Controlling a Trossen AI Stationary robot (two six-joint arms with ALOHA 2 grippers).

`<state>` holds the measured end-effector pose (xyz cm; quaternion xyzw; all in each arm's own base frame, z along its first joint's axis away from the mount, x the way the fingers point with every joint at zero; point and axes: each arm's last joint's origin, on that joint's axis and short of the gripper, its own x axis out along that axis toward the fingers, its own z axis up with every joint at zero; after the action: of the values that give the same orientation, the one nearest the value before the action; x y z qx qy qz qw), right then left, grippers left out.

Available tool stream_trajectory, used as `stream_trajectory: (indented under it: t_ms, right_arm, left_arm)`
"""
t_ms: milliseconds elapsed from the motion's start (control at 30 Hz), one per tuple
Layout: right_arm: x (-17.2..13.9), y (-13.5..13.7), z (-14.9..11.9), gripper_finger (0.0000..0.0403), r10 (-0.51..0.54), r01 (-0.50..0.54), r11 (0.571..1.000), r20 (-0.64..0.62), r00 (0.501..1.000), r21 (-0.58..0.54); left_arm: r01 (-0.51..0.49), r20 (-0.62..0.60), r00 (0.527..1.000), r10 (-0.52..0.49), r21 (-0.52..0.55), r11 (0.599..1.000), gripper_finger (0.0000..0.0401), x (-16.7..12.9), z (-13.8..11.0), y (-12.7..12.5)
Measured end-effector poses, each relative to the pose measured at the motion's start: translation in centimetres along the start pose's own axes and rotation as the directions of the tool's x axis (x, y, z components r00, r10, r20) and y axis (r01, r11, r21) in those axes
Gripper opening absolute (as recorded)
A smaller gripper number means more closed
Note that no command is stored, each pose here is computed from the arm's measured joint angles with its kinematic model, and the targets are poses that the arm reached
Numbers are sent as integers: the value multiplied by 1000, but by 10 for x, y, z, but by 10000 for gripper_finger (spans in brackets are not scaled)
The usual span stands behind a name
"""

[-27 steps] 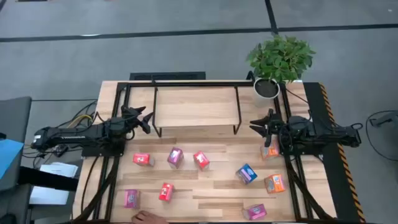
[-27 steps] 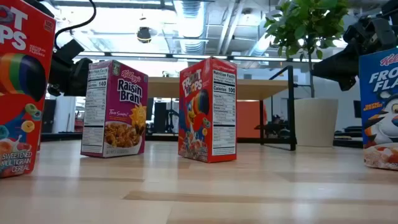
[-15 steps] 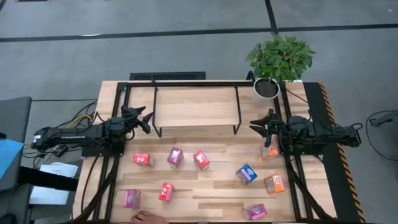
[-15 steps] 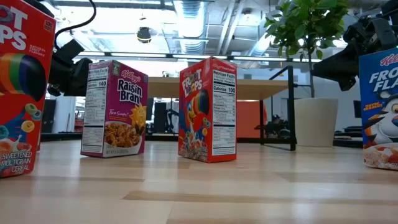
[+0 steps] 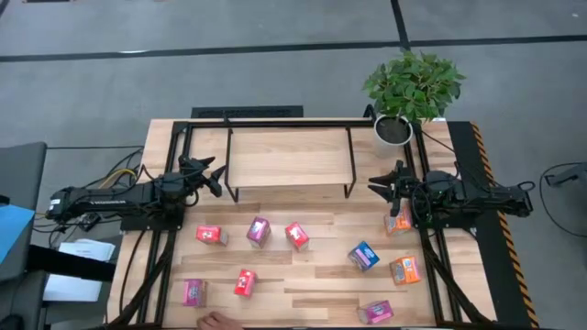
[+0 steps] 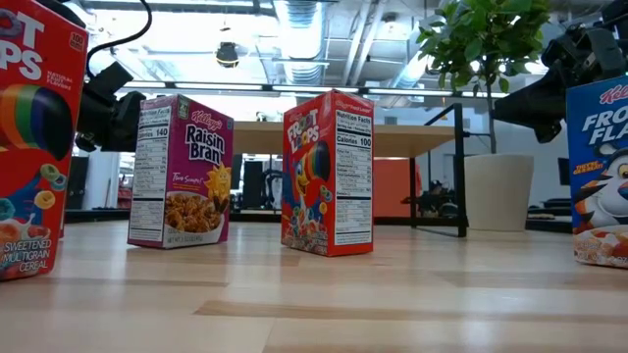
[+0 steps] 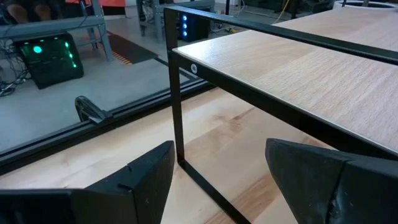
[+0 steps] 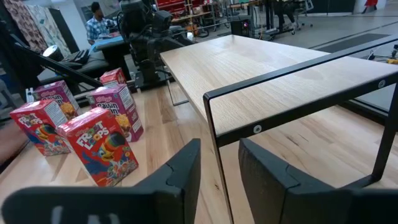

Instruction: Stack cereal on shelf

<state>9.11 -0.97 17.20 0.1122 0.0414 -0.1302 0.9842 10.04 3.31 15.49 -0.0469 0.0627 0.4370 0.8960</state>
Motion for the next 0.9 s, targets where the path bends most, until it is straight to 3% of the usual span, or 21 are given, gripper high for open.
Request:
stream_trajectory:
  t_ms: [900]
  right_arm:
    - [0, 0, 0, 133, 0, 0, 1000, 0, 1000, 0]
  left_arm:
    - [11, 2, 1000, -11, 5, 1000, 244, 0, 0, 0]
